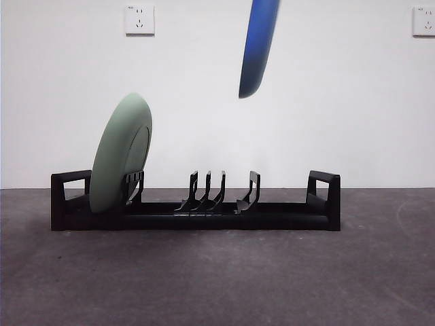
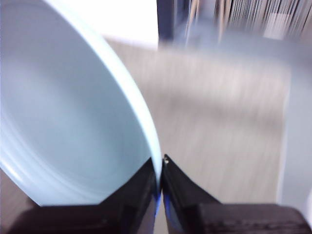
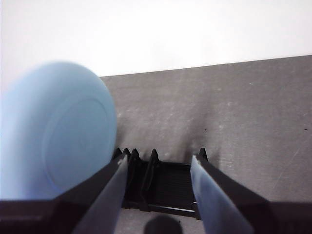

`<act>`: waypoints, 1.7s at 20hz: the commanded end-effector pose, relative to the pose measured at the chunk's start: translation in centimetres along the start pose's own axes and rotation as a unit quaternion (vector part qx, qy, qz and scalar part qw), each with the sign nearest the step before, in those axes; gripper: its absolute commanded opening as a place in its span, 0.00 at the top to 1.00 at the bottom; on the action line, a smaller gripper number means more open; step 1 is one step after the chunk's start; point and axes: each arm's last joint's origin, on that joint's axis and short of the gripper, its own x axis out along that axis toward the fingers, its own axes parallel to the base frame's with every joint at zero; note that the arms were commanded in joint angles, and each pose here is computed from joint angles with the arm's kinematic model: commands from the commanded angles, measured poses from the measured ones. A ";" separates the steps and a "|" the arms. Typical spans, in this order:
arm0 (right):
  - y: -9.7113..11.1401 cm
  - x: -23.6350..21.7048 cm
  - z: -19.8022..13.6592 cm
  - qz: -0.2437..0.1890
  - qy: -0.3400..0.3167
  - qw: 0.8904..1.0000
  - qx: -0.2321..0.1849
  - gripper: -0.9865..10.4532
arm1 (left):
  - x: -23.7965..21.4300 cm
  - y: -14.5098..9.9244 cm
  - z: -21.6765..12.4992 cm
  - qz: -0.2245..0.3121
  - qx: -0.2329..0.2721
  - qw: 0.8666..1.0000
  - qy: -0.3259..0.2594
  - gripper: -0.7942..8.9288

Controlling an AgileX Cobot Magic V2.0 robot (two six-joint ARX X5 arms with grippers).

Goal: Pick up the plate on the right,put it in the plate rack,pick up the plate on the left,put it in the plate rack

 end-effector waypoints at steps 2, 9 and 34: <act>0.0 0.1 0.1 -0.001 -0.004 1.000 -0.002 0.72 | -0.4 2.8 0.8 -0.029 -0.114 0.991 -0.066 0.93; 0.0 0.1 0.1 0.000 -0.004 1.000 -0.001 0.72 | 0.2 5.6 0.4 0.000 -0.144 0.985 -0.097 0.93; 0.0 0.1 0.0 -0.001 0.001 1.000 0.000 0.72 | 5.6 8.9 -4.0 0.022 -0.154 0.988 0.009 0.93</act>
